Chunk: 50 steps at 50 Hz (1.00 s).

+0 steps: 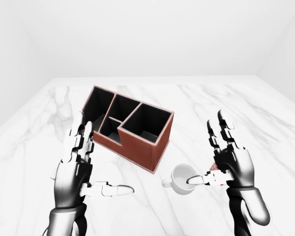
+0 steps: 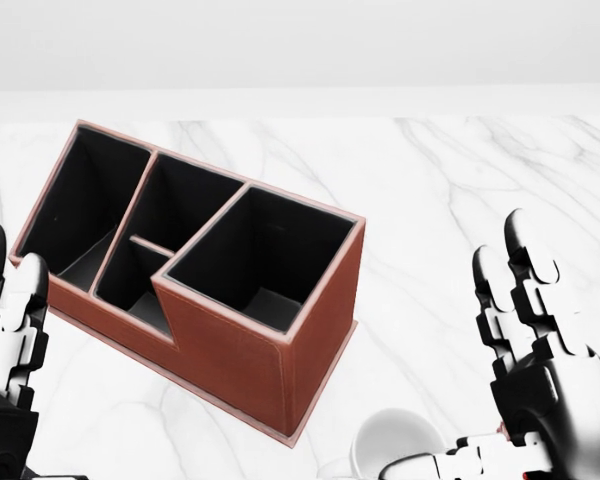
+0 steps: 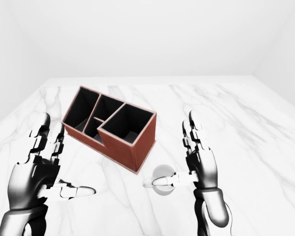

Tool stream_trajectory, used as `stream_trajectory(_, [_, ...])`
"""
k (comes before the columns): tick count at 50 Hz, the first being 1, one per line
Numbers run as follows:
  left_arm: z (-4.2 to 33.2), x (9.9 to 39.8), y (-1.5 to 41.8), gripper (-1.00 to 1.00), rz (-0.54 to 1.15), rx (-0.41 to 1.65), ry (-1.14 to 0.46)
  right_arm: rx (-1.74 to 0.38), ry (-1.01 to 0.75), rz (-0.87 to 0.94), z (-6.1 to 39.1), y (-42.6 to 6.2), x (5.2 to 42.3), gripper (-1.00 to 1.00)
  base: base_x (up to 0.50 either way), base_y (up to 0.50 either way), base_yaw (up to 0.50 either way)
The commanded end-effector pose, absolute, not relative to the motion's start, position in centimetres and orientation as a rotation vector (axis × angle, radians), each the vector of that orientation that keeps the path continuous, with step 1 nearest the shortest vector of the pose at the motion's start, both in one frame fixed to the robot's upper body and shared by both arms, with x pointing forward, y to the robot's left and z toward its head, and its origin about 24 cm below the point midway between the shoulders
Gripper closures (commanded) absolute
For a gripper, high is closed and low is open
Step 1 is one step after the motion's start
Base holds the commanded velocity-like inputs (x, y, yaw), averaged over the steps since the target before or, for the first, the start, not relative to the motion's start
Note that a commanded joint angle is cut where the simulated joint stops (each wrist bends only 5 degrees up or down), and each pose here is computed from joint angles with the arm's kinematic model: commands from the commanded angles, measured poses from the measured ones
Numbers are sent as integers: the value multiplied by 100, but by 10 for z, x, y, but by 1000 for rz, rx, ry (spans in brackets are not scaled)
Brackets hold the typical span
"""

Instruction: Pick up the red mug and place it to the right of the caddy.

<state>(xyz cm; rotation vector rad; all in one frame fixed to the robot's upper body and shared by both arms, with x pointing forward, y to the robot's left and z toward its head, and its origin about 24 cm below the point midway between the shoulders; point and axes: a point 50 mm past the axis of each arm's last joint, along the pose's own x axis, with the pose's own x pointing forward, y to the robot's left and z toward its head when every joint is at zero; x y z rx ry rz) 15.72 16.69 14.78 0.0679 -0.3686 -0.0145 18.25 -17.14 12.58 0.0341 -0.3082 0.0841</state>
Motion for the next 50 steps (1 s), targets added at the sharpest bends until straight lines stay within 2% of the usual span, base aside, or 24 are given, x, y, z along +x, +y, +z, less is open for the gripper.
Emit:
stream_trajectory(1, [147,157,166,-100,-18,65,-368,38,-306,90,125,-172,182,-100,0,-50,0])
stream_trajectory(6, [148,158,165,-100,-19,66,-368,45,-319,78,128,-174,182,-100,0,-48,0])
stream_trajectory(26, [145,161,167,-100,-12,67,-363,47,-344,83,134,-173,176,-100,0,0,0])
stream_trajectory(28, [145,162,166,-100,-11,68,-360,40,-376,73,140,-178,176,-100,0,0,0])
stream_trajectory(31, [145,162,165,-100,-14,71,-361,-3,-527,28,171,-189,168,-100,0,0,0])
stream_trajectory(50, [145,163,164,-100,-14,71,-360,-15,-537,26,173,-189,167,-100,0,0,0])
